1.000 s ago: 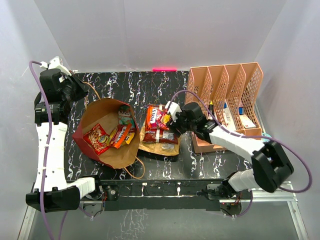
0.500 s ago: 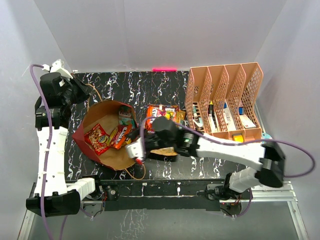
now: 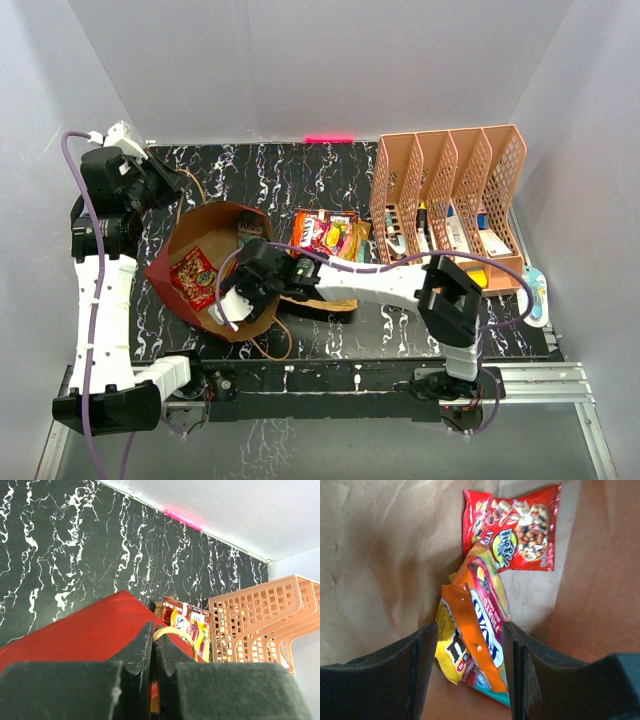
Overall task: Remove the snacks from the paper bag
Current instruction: Take out the snack from the paper bag.
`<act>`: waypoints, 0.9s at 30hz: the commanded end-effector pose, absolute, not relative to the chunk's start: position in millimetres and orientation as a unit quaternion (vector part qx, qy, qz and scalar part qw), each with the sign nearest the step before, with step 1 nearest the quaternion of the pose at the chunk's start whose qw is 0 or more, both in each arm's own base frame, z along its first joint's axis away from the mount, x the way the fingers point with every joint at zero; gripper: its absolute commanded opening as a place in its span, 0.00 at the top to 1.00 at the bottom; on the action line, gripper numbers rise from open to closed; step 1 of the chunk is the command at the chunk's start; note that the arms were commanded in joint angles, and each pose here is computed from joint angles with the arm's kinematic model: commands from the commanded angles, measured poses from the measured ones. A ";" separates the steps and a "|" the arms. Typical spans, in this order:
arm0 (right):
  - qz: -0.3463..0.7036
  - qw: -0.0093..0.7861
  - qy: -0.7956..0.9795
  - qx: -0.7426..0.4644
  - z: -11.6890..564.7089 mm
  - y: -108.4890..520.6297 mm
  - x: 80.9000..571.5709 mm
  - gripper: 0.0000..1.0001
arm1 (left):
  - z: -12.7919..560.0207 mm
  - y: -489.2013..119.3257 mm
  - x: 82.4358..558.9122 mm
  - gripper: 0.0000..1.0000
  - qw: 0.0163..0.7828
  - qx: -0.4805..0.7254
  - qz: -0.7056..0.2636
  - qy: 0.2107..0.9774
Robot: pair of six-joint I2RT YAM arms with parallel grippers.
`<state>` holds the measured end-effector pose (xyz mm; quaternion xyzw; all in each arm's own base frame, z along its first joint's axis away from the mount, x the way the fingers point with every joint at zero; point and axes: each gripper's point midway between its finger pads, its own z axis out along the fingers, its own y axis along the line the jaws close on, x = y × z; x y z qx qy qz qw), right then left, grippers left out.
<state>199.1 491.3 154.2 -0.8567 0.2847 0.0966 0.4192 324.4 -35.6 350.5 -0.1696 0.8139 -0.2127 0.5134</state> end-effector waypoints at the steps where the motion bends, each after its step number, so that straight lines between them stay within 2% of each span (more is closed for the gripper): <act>1: 0.055 0.414 0.269 -0.868 155.4 501.6 215.5 0.44 | 362.0 -41.9 319.5 1.00 0.526 -0.158 -0.231 0.803; 7: 0.040 0.403 0.267 -0.874 137.2 513.6 225.5 0.44 | 364.2 -39.2 319.3 1.00 0.529 -0.158 -0.223 0.803; 12: 0.029 0.421 0.274 -0.864 127.7 528.6 236.6 0.45 | 364.4 -39.9 320.2 1.00 0.528 -0.157 -0.224 0.804; 18: 0.033 0.461 0.295 -0.836 134.3 545.0 245.4 0.51 | 365.4 -39.5 320.4 1.00 0.529 -0.157 -0.223 0.803; 20: 0.035 0.465 0.301 -0.832 131.0 548.7 248.9 0.56 | 365.7 -40.2 320.8 1.00 0.529 -0.156 -0.225 0.803; 22: 0.031 0.464 0.307 -0.830 132.1 550.2 251.8 0.69 | 365.7 -40.4 320.7 1.00 0.528 -0.156 -0.225 0.804; 24: 0.035 0.475 0.313 -0.822 143.6 551.0 252.0 0.80 | 365.5 -39.4 320.8 1.00 0.529 -0.157 -0.223 0.804; 27: 0.032 0.499 0.318 -0.805 168.4 548.6 254.5 0.90 | 365.8 -38.2 321.3 1.00 0.530 -0.157 -0.219 0.804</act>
